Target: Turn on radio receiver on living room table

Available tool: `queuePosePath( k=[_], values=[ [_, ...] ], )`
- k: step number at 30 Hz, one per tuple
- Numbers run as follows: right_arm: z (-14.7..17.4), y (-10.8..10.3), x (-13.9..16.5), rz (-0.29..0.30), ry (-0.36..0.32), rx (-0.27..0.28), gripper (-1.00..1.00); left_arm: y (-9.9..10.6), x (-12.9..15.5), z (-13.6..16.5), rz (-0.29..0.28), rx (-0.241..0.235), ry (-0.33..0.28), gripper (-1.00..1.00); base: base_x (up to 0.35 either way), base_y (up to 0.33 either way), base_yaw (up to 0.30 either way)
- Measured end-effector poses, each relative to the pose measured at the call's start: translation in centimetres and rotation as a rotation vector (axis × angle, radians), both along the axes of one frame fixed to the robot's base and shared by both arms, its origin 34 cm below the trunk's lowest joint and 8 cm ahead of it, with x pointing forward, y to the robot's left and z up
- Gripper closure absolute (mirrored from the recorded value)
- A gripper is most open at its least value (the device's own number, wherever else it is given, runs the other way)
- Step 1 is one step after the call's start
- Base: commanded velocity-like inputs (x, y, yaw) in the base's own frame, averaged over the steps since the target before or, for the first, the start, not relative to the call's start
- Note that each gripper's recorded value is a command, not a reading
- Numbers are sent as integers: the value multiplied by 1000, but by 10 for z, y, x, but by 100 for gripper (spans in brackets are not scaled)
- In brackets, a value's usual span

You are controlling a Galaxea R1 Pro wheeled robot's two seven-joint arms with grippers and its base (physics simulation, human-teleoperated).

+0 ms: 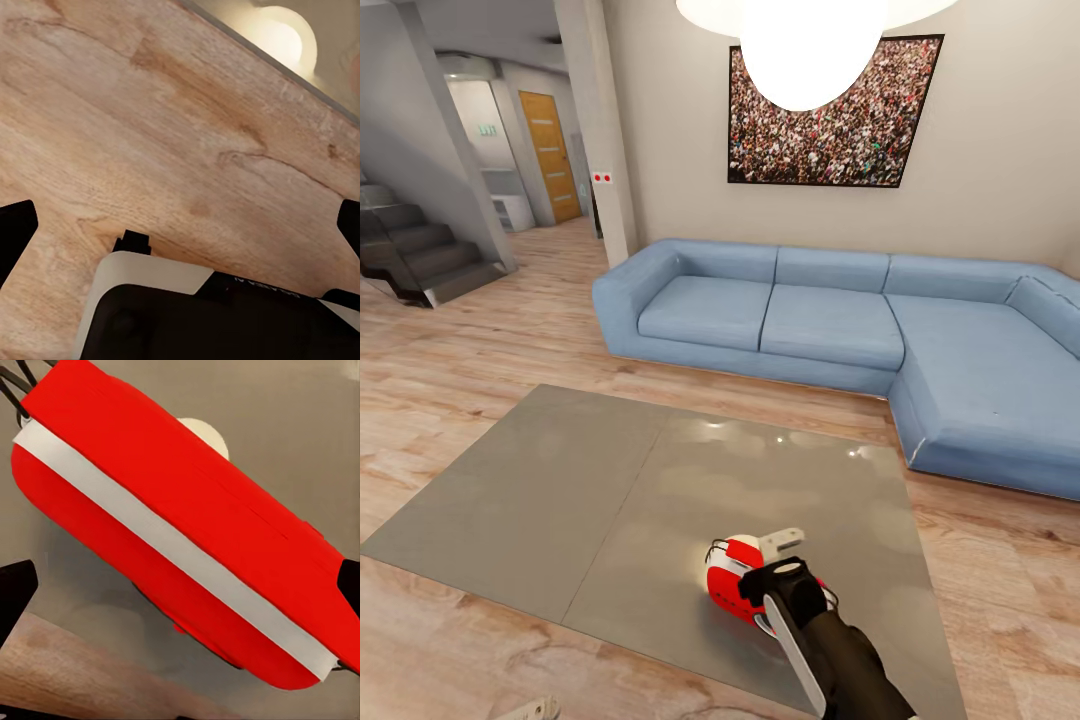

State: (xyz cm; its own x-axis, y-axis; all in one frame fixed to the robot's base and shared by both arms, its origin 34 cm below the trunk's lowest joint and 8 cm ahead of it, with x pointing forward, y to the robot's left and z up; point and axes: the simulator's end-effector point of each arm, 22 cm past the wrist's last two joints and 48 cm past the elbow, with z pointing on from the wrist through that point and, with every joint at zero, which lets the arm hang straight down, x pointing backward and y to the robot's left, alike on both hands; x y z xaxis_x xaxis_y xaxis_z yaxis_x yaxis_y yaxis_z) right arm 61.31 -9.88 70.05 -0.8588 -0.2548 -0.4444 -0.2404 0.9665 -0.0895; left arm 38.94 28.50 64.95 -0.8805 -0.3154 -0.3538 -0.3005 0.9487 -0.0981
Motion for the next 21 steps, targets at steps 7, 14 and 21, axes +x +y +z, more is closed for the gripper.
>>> queuePosePath(
  k=[7, 14, 21],
  values=[
    [0, -6, 2, -7, -4, -9, -100, -1, 0, 0, -1, 0, 0, -100, 0, 0, 0],
    [7, -59, 34, -127, -10, 42, -100, -1, 0, -1, -2, -1, 0, -100, 0, 0, 0],
    [7, -62, 40, -122, -5, 62, -100, -2, 0, -1, -2, -2, 0, -100, 0, 0, 0]
  ],
)
